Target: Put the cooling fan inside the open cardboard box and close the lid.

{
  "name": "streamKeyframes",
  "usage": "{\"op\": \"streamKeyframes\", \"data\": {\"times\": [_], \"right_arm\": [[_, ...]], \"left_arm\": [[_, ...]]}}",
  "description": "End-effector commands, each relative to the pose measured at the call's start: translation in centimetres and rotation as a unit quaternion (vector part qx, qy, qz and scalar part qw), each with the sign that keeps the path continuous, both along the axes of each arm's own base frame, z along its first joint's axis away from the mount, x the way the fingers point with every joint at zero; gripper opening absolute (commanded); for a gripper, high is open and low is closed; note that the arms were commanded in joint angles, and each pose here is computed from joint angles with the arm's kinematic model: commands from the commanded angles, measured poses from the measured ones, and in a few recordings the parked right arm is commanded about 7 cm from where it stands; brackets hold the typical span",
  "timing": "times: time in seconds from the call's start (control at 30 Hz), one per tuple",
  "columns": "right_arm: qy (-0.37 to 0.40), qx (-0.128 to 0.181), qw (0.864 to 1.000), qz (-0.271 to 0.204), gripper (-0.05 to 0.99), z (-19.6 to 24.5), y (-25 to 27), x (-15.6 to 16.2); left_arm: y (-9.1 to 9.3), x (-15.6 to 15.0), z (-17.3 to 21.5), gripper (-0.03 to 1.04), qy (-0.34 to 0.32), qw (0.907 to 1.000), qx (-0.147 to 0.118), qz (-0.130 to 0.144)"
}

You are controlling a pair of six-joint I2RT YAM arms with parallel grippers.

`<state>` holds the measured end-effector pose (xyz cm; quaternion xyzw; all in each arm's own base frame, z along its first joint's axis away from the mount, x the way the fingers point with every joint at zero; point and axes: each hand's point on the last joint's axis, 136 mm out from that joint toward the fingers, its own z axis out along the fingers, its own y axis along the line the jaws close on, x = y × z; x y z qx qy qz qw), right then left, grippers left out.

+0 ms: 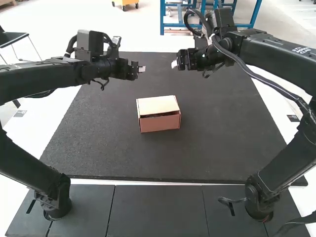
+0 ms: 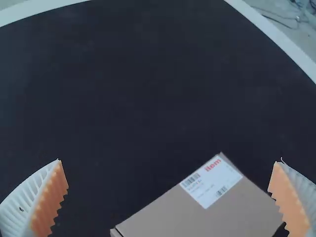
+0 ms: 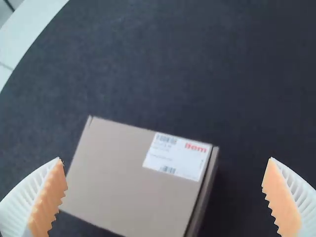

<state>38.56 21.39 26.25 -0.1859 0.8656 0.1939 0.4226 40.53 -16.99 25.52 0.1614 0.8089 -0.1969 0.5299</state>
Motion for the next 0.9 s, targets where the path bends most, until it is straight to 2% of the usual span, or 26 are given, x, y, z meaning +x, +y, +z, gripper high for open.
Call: {"op": "streamKeyframes", "data": {"times": [0.0, 0.13, 0.23, 0.33, 0.43, 0.53, 0.67, 0.87], "right_arm": [[-0.050, 0.047, 0.996, -0.053, 0.90, 2.7, -2.3, 0.7], [-0.047, 0.045, 0.996, -0.063, 0.90, 1.5, -3.3, 0.3], [-0.034, 0.034, 0.996, -0.070, 0.90, -0.2, -4.0, -0.5], [-0.034, 0.028, 0.995, -0.088, 0.90, -1.5, -5.4, -1.1], [-0.057, 0.031, 0.991, -0.115, 0.91, -1.9, -7.2, -1.4], [-0.071, 0.049, 0.982, -0.170, 0.90, -2.3, -9.5, -1.9], [-0.083, 0.058, 0.973, -0.210, 0.90, -3.2, -11.6, -2.7], [-0.107, 0.068, 0.962, -0.241, 0.91, -4.7, -14.3, -4.8]], "left_arm": [[2.2, -0.1, -1.0, 0.96, -0.007, 0.9993, 0.000, 0.036], [3.8, -0.7, -0.8, 0.96, -0.029, 0.9981, -0.007, 0.053], [5.0, -1.7, -0.5, 0.96, -0.031, 0.9963, -0.032, 0.073], [6.2, -2.9, -0.4, 0.96, -0.042, 0.9949, -0.036, 0.085], [7.1, -4.3, 0.3, 0.96, -0.076, 0.9922, -0.044, 0.088], [7.8, -5.8, 0.0, 0.96, -0.099, 0.9894, -0.050, 0.094], [9.0, -7.4, -1.6, 0.96, -0.106, 0.9872, -0.049, 0.109], [11.3, -9.1, -3.4, 0.96, -0.111, 0.9828, -0.040, 0.142]]}}
